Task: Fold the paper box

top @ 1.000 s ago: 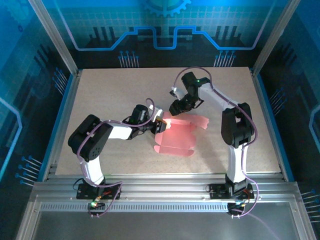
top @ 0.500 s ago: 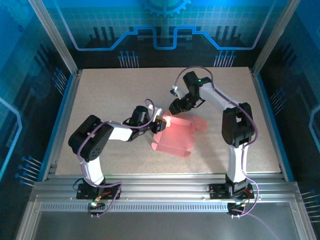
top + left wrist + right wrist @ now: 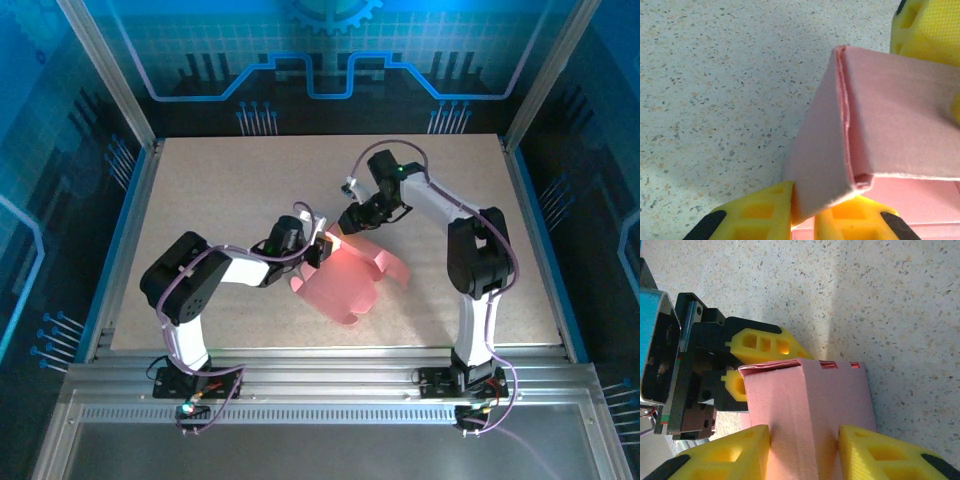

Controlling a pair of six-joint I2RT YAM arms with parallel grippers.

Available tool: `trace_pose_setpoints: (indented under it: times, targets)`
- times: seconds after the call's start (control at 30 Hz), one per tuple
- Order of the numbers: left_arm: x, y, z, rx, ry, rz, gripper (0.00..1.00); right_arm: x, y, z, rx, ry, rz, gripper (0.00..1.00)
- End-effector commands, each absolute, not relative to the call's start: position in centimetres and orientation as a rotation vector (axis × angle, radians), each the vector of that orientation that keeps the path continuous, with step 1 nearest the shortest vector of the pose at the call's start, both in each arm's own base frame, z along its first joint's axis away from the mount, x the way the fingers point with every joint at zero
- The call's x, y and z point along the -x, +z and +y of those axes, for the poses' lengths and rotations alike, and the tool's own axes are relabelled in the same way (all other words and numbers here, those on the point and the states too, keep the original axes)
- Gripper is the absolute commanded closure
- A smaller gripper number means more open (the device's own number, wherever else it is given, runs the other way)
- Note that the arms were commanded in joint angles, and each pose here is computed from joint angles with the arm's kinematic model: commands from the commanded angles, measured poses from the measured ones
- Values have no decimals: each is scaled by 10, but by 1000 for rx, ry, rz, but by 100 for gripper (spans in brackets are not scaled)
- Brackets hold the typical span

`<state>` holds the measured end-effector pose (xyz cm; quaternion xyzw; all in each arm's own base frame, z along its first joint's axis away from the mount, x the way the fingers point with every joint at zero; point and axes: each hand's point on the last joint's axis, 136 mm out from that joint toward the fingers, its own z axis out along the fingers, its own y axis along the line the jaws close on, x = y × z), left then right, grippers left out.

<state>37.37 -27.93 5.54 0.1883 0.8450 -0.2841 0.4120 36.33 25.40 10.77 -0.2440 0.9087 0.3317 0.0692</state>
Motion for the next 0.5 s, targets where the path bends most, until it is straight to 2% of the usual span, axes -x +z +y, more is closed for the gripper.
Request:
trace_pose_setpoints:
  times: [0.0, 0.17, 0.23, 0.37, 0.47]
  targets:
    - [-377, 59, -284, -442, -723, 2085, 85, -354, 109, 257, 698, 1010, 2748, 59]
    - [-373, 55, -291, -530, -687, 2090, 78, -350, 111, 258, 681, 1028, 2742, 59]
    - [-372, 54, -292, -556, -657, 2090, 78, -350, 111, 256, 667, 1020, 2745, 60]
    - [-372, 50, -292, -591, -604, 2096, 85, -350, 113, 258, 654, 1039, 2732, 60]
    - [-371, 50, -293, -606, -587, 2092, 94, -349, 114, 260, 644, 1054, 2725, 60]
